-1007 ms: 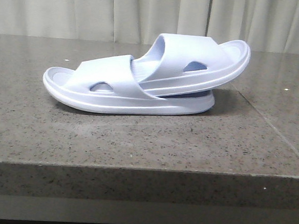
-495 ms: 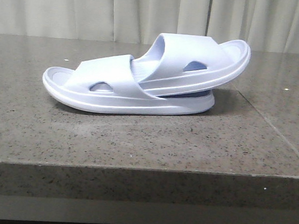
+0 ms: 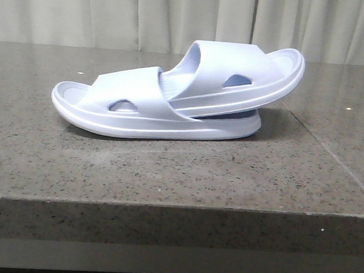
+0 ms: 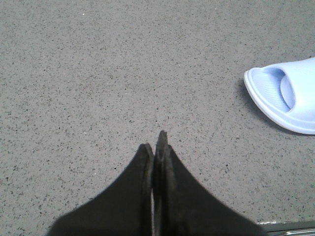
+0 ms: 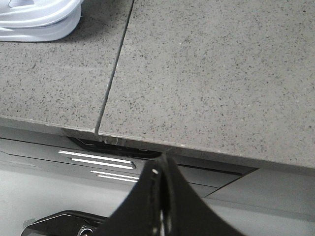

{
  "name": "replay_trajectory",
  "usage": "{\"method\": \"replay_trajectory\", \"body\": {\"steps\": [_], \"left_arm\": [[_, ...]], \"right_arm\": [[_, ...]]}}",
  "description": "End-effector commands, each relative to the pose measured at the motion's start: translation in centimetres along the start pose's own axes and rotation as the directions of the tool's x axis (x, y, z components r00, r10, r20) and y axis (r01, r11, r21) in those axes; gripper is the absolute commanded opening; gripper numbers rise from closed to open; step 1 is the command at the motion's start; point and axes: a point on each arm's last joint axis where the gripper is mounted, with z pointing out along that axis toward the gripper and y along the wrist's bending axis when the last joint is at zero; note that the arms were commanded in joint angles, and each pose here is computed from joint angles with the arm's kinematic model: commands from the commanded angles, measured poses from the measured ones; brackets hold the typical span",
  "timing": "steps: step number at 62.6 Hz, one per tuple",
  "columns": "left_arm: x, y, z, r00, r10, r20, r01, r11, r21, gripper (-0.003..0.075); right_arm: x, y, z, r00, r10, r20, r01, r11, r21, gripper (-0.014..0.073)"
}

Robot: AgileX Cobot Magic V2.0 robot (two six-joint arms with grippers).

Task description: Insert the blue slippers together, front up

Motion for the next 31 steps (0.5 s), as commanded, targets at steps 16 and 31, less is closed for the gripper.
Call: {"method": "replay_trajectory", "body": {"steps": [16,31], "left_arm": [[-1.3,-0.1,-0.7,0.987,0.027,0.159,-0.028,1.000,0.002,-0.0020],[2.8,0.6,0.1,0.933,0.013,0.359,0.006,0.999,-0.053,-0.0020]], "right_arm": [[-1.0,0.0,-0.4,0.997,-0.005,0.074,0.005,1.000,0.007,-0.0068],[-1.0,0.0,-0.4,0.997,-0.005,0.074,0.005,1.000,0.007,-0.0068]]}}
